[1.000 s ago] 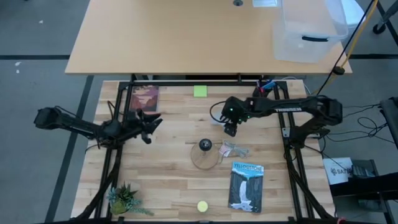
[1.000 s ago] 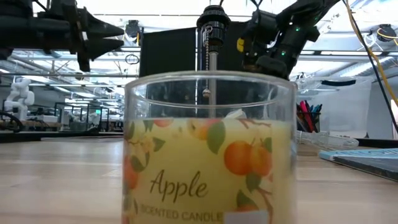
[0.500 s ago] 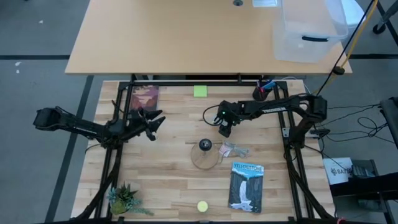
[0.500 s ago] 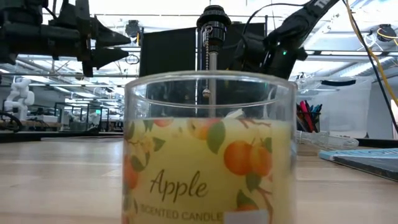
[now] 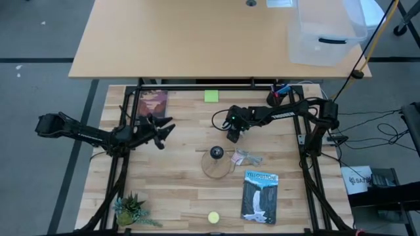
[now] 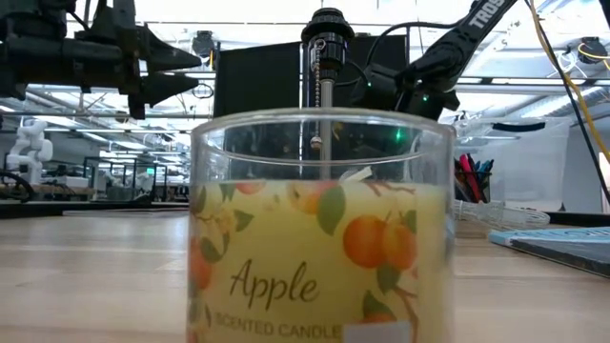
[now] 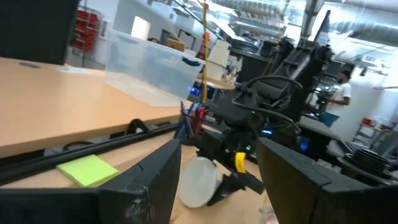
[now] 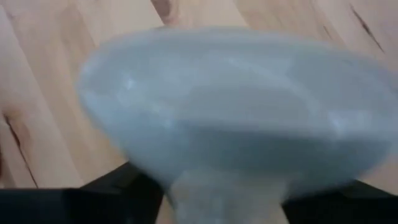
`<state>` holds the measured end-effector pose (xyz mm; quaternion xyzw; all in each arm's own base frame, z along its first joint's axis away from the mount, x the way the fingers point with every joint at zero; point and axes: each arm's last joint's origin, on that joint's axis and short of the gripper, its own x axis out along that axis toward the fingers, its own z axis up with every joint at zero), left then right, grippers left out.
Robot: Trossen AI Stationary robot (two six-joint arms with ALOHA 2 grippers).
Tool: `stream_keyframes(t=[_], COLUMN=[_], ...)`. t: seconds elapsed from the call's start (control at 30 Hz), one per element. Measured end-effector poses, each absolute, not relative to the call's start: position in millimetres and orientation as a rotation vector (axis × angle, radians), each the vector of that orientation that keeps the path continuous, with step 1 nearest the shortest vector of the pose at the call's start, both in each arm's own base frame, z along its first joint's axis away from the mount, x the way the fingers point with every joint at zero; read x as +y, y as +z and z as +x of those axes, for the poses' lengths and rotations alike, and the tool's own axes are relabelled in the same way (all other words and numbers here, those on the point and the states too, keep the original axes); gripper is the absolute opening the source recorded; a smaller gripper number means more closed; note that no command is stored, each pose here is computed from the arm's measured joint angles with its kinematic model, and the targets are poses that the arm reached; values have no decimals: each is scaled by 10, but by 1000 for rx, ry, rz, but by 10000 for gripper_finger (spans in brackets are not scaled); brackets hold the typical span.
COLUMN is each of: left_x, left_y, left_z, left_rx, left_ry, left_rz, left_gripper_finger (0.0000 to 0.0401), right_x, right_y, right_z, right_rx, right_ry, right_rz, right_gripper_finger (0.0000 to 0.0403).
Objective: Screw lightbulb
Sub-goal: Insert the white lightbulb into the brown lamp
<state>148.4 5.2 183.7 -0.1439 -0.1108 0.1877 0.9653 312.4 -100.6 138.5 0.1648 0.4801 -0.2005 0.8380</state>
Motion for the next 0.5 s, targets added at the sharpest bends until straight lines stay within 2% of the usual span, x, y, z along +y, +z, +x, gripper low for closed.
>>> stream_keyframes(t=[0.1,0.2,0.5], left_x=[51,51,51], left_y=[1837,1837,1837], left_z=[1485,1485,1485], left_rx=[-224,-225,-226], left_ry=[376,376,375], left_rz=[-295,-296,-302], left_gripper_finger=[213,213,213], right_x=[-1010,-1014,-1029], right_y=[1397,1404,1475], right_z=[3138,3149,3202], right_rx=[997,984,904], right_ry=[-423,-421,-404], right_rz=[346,343,310], right_gripper_finger=[185,157,153])
